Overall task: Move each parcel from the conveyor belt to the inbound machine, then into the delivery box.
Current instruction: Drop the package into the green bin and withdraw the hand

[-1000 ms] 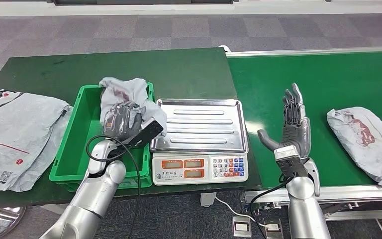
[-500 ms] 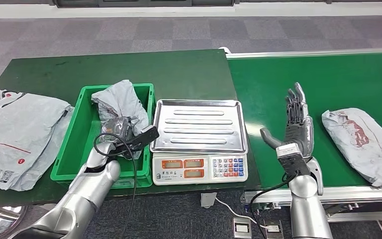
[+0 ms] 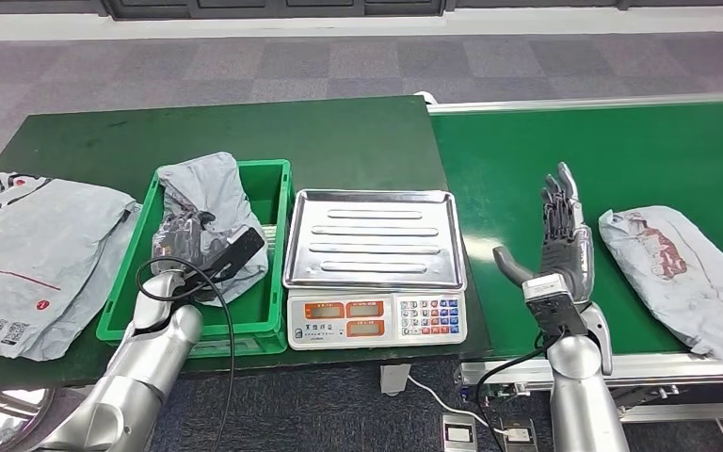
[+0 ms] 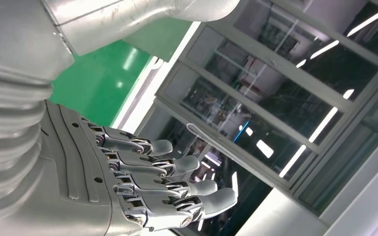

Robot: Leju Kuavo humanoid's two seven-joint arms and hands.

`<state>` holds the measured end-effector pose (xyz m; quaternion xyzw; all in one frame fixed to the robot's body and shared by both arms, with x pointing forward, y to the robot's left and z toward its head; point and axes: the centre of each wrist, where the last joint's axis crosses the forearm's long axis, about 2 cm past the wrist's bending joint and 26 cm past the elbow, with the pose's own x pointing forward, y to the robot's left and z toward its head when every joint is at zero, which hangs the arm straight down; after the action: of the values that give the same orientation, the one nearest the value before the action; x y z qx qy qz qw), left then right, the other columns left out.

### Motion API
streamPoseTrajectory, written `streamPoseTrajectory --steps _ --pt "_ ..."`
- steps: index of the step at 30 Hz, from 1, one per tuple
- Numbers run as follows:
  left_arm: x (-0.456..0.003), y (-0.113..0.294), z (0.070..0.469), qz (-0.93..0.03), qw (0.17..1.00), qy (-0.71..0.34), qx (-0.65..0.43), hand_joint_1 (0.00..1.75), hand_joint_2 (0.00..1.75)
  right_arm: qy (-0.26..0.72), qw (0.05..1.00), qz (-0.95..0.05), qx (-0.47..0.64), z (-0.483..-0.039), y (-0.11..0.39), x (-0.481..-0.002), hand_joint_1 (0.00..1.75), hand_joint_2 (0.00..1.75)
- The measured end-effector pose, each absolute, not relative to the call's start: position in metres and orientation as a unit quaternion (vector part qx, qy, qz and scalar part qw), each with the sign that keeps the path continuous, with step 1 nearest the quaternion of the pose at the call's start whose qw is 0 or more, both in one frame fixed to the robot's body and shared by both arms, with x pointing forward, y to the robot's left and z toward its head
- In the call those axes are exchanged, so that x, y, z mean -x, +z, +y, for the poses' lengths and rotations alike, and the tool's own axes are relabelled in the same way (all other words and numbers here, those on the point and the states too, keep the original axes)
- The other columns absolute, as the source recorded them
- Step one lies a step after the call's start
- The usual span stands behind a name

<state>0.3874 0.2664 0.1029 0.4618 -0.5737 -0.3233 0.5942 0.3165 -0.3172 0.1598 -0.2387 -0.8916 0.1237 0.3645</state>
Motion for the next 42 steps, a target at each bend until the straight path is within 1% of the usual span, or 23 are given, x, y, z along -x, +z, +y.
streamPoseTrajectory --steps 4,8,16,20,25,36,42 --pt "-0.38 0.103 0.263 -0.653 0.57 -0.25 -0.43 0.0 1.75 0.115 0.366 -0.889 0.25 -0.32 0.158 -0.315 0.0 1.75" --pt "-0.373 0.099 0.259 -0.677 0.565 -0.218 -0.418 0.0 0.0 0.112 0.366 -0.888 0.254 -0.321 0.158 -0.314 0.0 1.75" --pt "-0.362 0.103 0.251 -0.772 0.486 -0.116 -0.393 0.0 0.0 0.097 0.36 -0.891 0.26 -0.322 0.162 -0.318 0.0 1.75" --pt "-0.359 0.107 0.246 -0.799 0.468 -0.055 -0.373 0.0 0.0 0.094 0.356 -0.892 0.262 -0.322 0.165 -0.322 0.0 1.75" --pt "-0.359 0.116 0.244 -0.812 0.449 -0.023 -0.371 0.0 0.0 0.092 0.352 -0.894 0.263 -0.322 0.169 -0.326 0.0 1.75" --pt "-0.357 0.121 0.243 -0.816 0.442 -0.005 -0.372 0.0 0.0 0.091 0.35 -0.894 0.263 -0.322 0.17 -0.328 0.0 1.75" --pt "-0.357 0.127 0.245 -0.827 0.428 0.048 -0.36 0.0 0.0 0.089 0.35 -0.894 0.265 -0.322 0.17 -0.328 0.0 1.75"
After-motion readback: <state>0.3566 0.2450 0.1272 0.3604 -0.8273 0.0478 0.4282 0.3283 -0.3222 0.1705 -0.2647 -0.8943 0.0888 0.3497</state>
